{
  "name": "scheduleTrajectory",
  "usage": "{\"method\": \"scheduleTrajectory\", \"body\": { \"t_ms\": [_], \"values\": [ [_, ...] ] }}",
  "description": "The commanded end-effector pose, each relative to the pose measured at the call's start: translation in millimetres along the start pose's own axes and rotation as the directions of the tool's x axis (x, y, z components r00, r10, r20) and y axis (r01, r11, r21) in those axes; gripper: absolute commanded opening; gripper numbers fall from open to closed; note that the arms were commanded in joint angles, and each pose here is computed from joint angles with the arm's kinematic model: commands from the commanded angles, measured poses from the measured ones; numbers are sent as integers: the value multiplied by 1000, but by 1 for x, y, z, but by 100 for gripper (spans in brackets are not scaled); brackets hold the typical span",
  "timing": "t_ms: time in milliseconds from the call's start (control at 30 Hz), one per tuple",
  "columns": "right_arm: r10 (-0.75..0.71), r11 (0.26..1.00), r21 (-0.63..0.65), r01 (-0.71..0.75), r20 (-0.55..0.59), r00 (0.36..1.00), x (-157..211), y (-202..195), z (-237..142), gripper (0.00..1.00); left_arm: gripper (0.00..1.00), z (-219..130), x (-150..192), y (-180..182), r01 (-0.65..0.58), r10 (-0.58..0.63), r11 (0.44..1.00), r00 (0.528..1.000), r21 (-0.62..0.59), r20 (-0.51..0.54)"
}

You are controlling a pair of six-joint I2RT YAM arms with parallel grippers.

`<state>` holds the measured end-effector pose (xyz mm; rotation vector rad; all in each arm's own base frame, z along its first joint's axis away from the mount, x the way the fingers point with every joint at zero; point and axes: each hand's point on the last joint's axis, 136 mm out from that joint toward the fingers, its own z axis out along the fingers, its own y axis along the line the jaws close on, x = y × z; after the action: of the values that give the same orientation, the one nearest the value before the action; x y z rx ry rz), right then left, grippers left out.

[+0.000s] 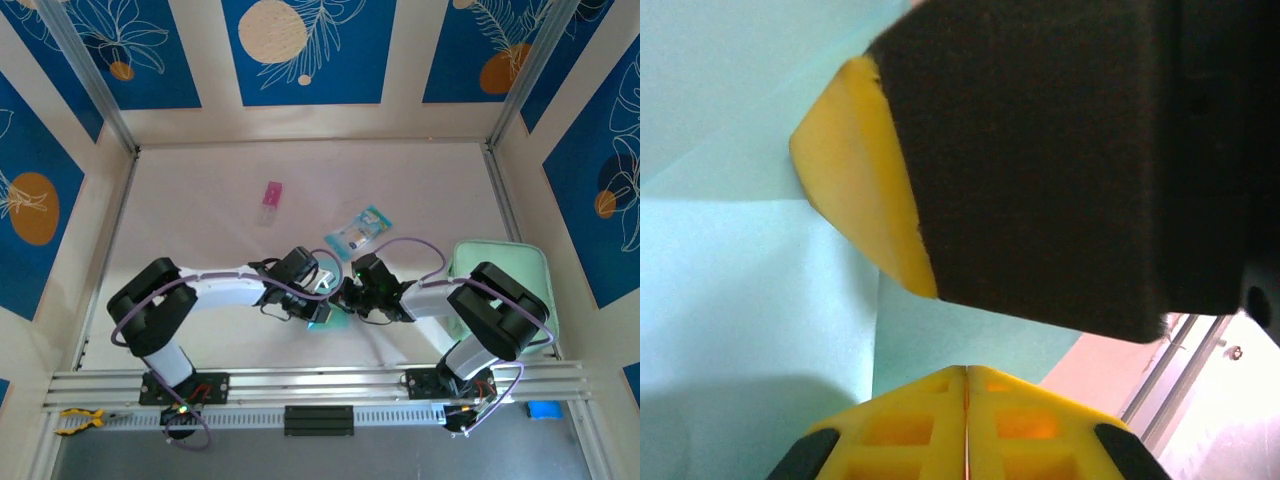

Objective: Fold a paper plane with a square sheet of paper (pick it up from the middle)
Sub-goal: Fold the triangle a second time at the center of the table.

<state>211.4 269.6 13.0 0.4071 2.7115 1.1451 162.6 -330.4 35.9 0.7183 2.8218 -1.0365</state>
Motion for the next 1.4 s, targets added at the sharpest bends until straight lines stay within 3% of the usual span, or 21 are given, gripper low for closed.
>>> {"method": "scheduleTrajectory", "body": {
  "t_ms": [0, 867, 1133, 1367],
  "values": [
    [55, 987, 154, -49, -38, 998, 12, -43, 1, 0, 10, 5, 10, 9, -1, 1, 1000, 1000, -28, -27],
    [63, 984, 171, -55, -41, 997, 12, -50, -3, 0, 10, -7, 56, 27, 111, -113, 993, 992, -34, -49],
    [58, 985, 163, -51, -42, 997, 12, -47, -4, 0, 8, -43, 17, -2, 31, -30, 999, 991, -9, 128],
    [60, 987, 155, -52, -51, 997, 12, -46, -2, 0, 7, -24, -13, -14, 0, -2, 1000, 994, 22, 112]
  ]
}}
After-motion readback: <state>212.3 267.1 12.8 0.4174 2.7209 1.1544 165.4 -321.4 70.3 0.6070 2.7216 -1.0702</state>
